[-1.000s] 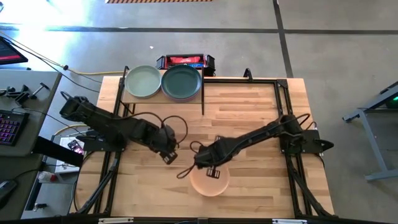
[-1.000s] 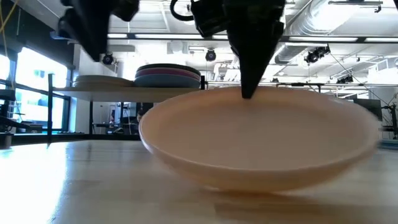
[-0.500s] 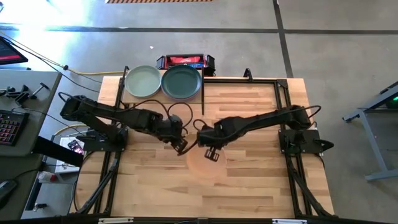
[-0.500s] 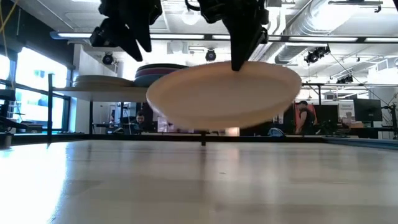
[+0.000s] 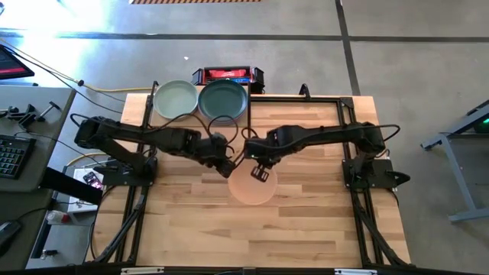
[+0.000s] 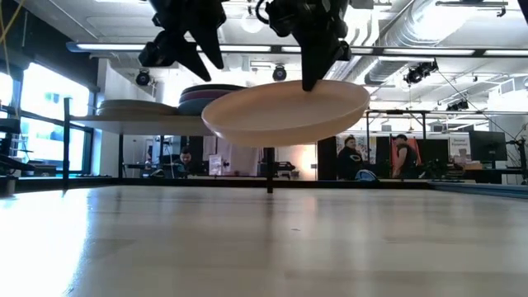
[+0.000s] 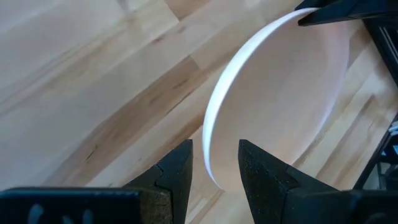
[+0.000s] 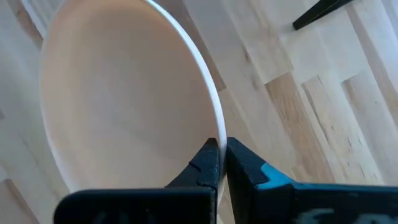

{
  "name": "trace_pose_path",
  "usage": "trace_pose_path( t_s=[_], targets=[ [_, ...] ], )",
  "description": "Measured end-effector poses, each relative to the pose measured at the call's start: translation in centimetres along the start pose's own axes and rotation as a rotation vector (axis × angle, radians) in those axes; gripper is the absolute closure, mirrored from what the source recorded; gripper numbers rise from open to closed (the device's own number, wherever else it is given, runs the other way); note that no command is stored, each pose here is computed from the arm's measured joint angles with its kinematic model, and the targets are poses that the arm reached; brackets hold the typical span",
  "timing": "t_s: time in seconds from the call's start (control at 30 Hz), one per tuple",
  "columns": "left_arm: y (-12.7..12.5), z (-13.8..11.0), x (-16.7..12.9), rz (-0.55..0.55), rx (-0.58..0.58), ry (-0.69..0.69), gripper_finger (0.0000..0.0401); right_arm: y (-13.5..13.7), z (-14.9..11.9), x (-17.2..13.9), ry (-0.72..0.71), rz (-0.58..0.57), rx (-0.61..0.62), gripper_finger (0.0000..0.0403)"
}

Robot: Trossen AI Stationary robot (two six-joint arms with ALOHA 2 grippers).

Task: Place and stack plates onto a shelf
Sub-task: Stack the light red plate on top of the light green plate on the shelf

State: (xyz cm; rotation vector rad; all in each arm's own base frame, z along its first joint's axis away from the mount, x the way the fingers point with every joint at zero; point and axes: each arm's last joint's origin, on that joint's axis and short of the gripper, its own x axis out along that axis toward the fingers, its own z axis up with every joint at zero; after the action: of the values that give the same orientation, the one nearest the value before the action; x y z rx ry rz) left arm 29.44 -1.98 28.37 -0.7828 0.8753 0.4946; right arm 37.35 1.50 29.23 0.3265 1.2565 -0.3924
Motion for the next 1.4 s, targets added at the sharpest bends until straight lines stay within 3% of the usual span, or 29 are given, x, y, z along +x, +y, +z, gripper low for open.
trace_pose_path(
  t_s=[0.53,0.97,1.4],
  targets=[
    [0.9,1.3,0.1,0.017,-0.012,-0.022,0.0284,-2.7,1.1,-2.3,-0.098,0.045,0.03,0.0403],
    [0.8,1.8,0.1,-0.008,0.028,-0.052,0.0287,-3.2,1.2,-3.7,-0.153,0.075,0.019,0.0403],
    [0.8,1.9,0.1,-0.013,0.03,-0.057,0.0388,-3.2,1.1,-3.7,-0.136,0.087,-0.002,0.0403]
  ],
)
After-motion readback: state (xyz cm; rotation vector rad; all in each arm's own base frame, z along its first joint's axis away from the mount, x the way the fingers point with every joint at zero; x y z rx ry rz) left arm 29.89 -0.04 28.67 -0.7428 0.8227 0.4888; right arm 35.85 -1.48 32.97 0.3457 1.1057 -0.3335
